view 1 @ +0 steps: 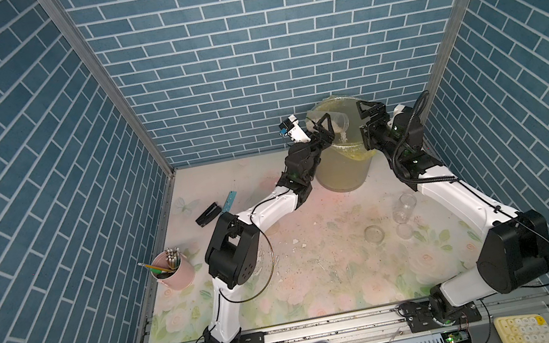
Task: Empty moldy rice from jars
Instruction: Pour the moldy rice from the jar into the trash bin, then place the jar at the center of the board.
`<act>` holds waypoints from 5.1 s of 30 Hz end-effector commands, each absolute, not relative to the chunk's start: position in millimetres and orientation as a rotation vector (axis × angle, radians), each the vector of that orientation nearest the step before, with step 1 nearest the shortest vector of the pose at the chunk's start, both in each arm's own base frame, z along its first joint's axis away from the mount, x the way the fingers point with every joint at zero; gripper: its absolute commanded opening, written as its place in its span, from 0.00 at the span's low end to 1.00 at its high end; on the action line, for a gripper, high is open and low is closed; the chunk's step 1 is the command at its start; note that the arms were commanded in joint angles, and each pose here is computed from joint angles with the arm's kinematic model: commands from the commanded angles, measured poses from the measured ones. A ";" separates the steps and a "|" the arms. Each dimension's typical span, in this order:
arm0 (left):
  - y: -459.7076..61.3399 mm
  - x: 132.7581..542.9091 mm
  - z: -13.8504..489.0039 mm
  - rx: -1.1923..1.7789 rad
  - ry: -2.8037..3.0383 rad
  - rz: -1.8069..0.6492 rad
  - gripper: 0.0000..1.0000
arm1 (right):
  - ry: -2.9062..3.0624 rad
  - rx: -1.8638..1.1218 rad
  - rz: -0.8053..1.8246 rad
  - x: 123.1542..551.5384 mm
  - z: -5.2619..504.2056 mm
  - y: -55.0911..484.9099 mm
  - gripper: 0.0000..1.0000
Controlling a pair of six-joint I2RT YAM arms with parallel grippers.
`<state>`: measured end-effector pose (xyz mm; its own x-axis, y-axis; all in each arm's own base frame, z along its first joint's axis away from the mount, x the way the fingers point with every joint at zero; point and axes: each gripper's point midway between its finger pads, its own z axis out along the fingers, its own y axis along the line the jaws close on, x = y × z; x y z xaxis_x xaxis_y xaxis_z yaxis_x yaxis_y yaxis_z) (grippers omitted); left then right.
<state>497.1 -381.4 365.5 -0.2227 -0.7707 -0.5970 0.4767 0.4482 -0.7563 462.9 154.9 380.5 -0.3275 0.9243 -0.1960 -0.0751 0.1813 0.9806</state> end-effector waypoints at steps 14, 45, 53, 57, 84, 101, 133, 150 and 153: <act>-406.6 489.7 396.4 0.063 1.547 -0.981 0.39 | 1.485 0.433 1.015 381.8 449.2 126.5 0.99; -446.3 526.3 328.7 0.599 1.724 -0.440 0.40 | 1.630 0.354 0.828 387.9 407.8 110.8 0.97; -451.9 514.6 321.9 0.687 1.754 -0.416 0.40 | 1.657 0.360 0.842 396.9 399.0 109.9 0.96; -454.0 510.5 323.3 0.707 1.740 -0.437 0.40 | 1.670 0.367 0.850 399.4 392.3 111.1 0.96; -408.4 508.8 426.3 0.383 1.505 -0.538 0.34 | 1.682 0.377 0.875 399.9 394.5 112.8 0.98; -326.2 447.8 480.5 -0.034 1.294 -0.918 0.36 | 1.604 0.426 1.486 398.2 421.6 162.8 0.96; -325.4 419.7 432.6 -0.274 1.044 -1.147 0.33 | 1.500 0.521 1.935 407.3 427.5 258.8 0.96; -337.0 415.4 419.1 -0.252 1.049 -1.172 0.34 | 1.453 0.493 2.010 430.0 444.4 284.2 0.79; -339.3 415.7 418.1 -0.247 1.048 -1.173 0.34 | 1.472 0.490 2.017 430.0 442.3 289.5 0.76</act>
